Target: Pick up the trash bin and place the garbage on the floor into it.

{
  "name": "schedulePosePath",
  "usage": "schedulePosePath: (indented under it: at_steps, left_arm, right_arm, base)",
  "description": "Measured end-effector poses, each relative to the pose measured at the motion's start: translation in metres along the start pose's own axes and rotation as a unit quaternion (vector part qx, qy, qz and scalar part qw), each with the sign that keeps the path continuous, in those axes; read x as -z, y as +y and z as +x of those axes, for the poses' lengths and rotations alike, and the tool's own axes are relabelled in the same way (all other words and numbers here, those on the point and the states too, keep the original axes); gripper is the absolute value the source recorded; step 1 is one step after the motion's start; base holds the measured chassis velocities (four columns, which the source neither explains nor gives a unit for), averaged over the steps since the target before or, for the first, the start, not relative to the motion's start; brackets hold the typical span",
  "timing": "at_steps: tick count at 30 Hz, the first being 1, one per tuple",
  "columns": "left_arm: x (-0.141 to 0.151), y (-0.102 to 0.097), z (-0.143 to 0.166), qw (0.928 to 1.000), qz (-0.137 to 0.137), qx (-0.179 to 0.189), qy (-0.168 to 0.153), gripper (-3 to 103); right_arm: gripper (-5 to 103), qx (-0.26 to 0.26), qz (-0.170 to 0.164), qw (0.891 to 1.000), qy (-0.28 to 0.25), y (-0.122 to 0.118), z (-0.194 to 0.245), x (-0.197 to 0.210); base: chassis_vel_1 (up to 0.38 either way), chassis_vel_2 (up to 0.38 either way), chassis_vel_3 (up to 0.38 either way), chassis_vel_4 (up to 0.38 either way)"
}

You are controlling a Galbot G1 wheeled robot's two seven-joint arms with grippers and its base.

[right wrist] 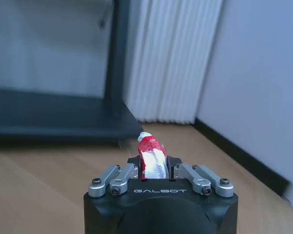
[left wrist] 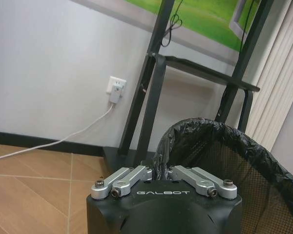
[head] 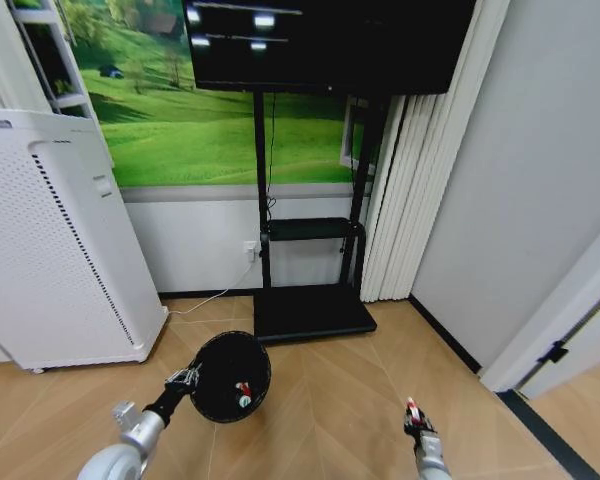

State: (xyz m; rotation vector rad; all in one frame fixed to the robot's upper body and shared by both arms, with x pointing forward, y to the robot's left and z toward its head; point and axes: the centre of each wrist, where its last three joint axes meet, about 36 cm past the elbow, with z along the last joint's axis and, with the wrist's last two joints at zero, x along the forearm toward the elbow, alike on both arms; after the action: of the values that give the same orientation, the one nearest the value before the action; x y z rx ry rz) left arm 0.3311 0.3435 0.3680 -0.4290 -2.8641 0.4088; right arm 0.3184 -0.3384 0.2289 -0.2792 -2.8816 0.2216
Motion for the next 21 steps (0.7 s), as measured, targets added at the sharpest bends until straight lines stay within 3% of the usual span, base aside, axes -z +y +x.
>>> schedulePosePath:
  at_steps: [2, 3, 5, 6, 8, 10, 12, 13, 15, 16, 18, 21]
  left_arm:
    - [-0.007, -0.001, -0.008, 0.9999, 0.005, 0.005, 0.012, 7]
    - [-0.007, -0.001, -0.008, 0.9999, 0.005, 0.005, 0.012, 7]
    - [-0.019, -0.001, -0.013, 0.9995, 0.008, 0.009, 0.03, 7]
    - [-0.019, -0.001, -0.013, 0.9995, 0.008, 0.009, 0.03, 7]
    - [-0.029, 0.0, -0.013, 0.999, 0.002, 0.016, 0.042, 7]
    - [-0.03, 0.0, -0.014, 0.9989, 0.001, 0.016, 0.044, 7]
    - [-0.03, 0.0, -0.026, 0.9987, -0.01, 0.007, 0.05, 7]
    - [-0.03, 0.0, -0.026, 0.9987, -0.01, 0.007, 0.05, 7]
    - [-0.027, -0.003, -0.044, 0.9981, -0.021, -0.014, 0.057, 7]
    - [-0.027, -0.003, -0.044, 0.9981, -0.021, -0.014, 0.057, 7]
    - [-0.027, -0.011, -0.062, 0.9967, -0.026, -0.041, 0.065, 7]
    - [-0.031, -0.019, -0.076, 0.9942, -0.032, -0.067, 0.078, 7]
  right_arm:
    - [27, 0.044, -0.026, 0.997, -0.052, 0.013, 0.006, 0.027]
    - [27, 0.044, -0.026, 0.997, -0.052, 0.013, 0.006, 0.027]
    - [26, 0.106, -0.059, 0.988, -0.092, 0.031, 0.019, 0.053]
    - [26, 0.106, -0.059, 0.988, -0.092, 0.031, 0.019, 0.053]
    - [26, 0.197, -0.09, 0.966, -0.138, 0.059, 0.032, 0.086]
    - [26, 0.215, -0.095, 0.961, -0.144, 0.065, 0.035, 0.093]
    - [26, 0.271, -0.114, 0.941, -0.165, 0.085, 0.052, 0.114]
    - [26, 0.271, -0.114, 0.941, -0.165, 0.085, 0.052, 0.114]
    - [26, 0.309, -0.133, 0.925, -0.176, 0.105, 0.072, 0.13]
    - [26, 0.309, -0.133, 0.925, -0.176, 0.105, 0.072, 0.13]
    - [26, 0.333, -0.15, 0.913, -0.182, 0.118, 0.087, 0.141]
    - [26, 0.354, -0.154, 0.904, -0.185, 0.126, 0.095, 0.145]
  base:
    - [0.0, 0.0, 0.0, 0.0]
    - [0.0, 0.0, 0.0, 0.0]
    - [0.0, 0.0, 0.0, 0.0]
    - [0.0, 0.0, 0.0, 0.0]
    - [0.0, 0.0, 0.0, 0.0]
    - [0.0, 0.0, 0.0, 0.0]
    - [0.0, 0.0, 0.0, 0.0]
    - [0.0, 0.0, 0.0, 0.0]
    - [0.0, 0.0, 0.0, 0.0]
    - [0.0, 0.0, 0.0, 0.0]
    - [0.0, 0.0, 0.0, 0.0]
    - [0.0, 0.0, 0.0, 0.0]
